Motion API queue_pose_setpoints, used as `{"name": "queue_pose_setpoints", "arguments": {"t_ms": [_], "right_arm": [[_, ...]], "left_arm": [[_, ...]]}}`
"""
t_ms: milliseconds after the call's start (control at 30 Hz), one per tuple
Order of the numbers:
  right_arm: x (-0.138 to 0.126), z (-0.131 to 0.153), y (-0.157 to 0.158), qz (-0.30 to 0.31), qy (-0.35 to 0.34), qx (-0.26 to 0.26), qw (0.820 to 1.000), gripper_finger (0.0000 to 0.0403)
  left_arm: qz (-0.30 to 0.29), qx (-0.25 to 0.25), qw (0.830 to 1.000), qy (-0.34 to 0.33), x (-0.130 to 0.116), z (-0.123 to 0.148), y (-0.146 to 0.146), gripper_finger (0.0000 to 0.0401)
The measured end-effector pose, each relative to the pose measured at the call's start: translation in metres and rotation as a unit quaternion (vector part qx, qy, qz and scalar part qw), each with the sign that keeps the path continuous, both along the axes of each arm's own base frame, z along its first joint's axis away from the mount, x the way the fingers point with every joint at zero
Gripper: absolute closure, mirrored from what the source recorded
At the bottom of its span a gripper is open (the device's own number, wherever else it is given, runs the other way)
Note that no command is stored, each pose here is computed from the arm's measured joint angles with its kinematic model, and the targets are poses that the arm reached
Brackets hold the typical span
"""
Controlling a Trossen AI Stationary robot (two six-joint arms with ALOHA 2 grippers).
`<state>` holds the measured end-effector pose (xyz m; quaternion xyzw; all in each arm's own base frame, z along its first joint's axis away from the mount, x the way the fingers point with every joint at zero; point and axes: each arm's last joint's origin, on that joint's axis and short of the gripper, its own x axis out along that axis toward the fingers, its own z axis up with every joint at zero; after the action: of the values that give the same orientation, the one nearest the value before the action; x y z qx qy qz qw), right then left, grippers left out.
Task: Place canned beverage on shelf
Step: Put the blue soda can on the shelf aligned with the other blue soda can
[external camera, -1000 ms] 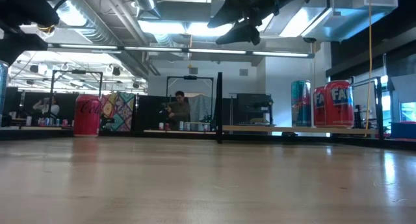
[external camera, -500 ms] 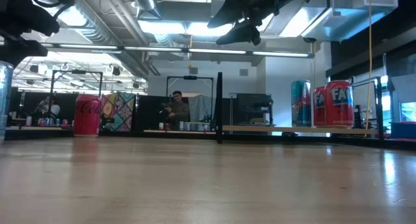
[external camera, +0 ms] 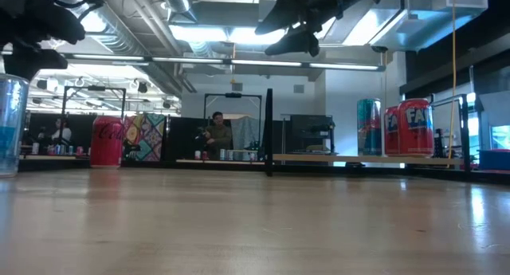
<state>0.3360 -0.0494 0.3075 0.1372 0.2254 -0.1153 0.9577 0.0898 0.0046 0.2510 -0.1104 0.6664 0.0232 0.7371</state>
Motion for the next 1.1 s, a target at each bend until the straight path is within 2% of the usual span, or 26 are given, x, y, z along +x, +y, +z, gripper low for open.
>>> {"name": "queue_pose_setpoints", "arguments": {"t_ms": [200,433,567,767,967,1100], "right_arm": [[-0.011,0.008,0.016,0.05,0.016,-0.012,0.999,0.0134],[-0.059,0.023,0.041,0.098,0.103,-0.01,0.99,0.0134],[-0.085,0.023,0.055,0.12,0.113,-0.017,0.986,0.0134],[-0.116,0.005,0.068,0.121,0.118,-0.015,0.986,0.0134],[-0.128,-0.012,0.078,0.139,0.13,-0.006,0.982,0.0134],[-0.13,-0.015,0.083,0.15,0.141,-0.006,0.979,0.0134]], "left_arm": [[0.066,0.01,0.998,-0.02,0.021,0.013,0.003,0.0205],[0.132,0.003,0.991,-0.03,0.066,0.03,0.004,0.0205],[0.126,0.001,0.991,-0.041,0.107,0.042,-0.003,0.0205],[0.123,0.007,0.991,-0.056,0.176,0.051,-0.019,0.0205],[0.116,0.007,0.992,-0.053,0.24,0.045,-0.036,0.0205],[0.116,0.009,0.992,-0.059,0.274,0.039,-0.043,0.0205]]}}
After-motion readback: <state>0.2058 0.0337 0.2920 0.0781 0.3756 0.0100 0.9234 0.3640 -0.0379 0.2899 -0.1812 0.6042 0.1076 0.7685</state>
